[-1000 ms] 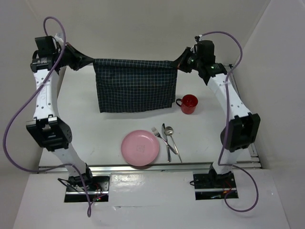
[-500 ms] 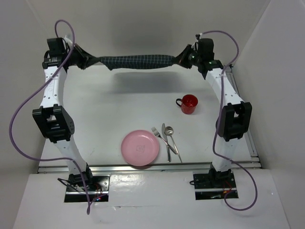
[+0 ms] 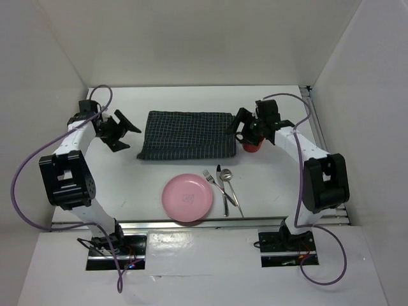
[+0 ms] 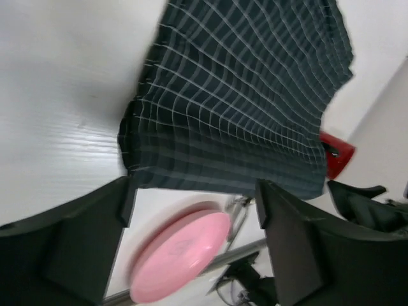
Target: Set the dinner table for one person
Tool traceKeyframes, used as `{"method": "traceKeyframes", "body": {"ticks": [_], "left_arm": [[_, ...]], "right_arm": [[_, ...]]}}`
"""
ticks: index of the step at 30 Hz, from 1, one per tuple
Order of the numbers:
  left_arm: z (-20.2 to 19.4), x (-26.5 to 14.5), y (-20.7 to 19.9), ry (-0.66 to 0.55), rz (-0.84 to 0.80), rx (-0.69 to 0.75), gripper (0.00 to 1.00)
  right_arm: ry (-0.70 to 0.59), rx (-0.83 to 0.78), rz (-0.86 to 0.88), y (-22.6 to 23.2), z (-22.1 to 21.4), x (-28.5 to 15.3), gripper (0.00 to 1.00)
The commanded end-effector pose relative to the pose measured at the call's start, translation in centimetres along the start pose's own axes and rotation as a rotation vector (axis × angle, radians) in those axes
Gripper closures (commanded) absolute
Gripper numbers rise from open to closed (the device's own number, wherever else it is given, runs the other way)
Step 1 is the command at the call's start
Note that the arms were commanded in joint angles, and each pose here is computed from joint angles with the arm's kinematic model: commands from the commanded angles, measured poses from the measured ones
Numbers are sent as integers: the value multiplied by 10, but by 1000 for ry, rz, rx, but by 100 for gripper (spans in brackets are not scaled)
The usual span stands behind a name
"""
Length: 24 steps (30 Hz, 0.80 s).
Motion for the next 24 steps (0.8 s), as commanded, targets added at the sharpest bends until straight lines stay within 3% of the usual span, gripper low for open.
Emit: {"method": "traceKeyframes", "body": {"ticks": [1,5,7,10,11,12,13,14,16,24], "left_arm": [[9,-25,4,-84,77,83,0],[20,-50,-15,-160,72,129,0],[25,-54,-25,-184,63,164,2],[27,-40,-36,-164,39,209,30],[26,-33,-38,-147,40,224,47],[21,-21,-38,-118,52,232,76],[25,-8,-38,-100,55,245,94],[26,1,-36,-87,72,247,100],[21,25,-29,-49,121,251,100],[8,77,-2,13,262,247,100]], "right_arm": [[-81,-67,1,17,5,-22,2],[-160,-96,-10,30,14,-46,1],[-190,-119,9,46,19,-50,5],[-160,-186,27,71,16,-38,39],[-130,-199,14,73,12,-29,48],[-98,-205,-9,71,9,-20,70],[-41,-196,-55,66,5,0,78],[-10,-211,-71,64,0,10,86],[38,-204,-121,55,-4,38,100],[97,-199,-292,11,-11,96,100]]}}
Point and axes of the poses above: each gripper's point midway between its finger pads, its own x axis out along the fingers, its own y axis along the line the jaws close on, z = x × y, the point moved 3 cm from there along -x, back along the fingers, and after that the axes turned 5 degrees about x, right-handed, at the moved point
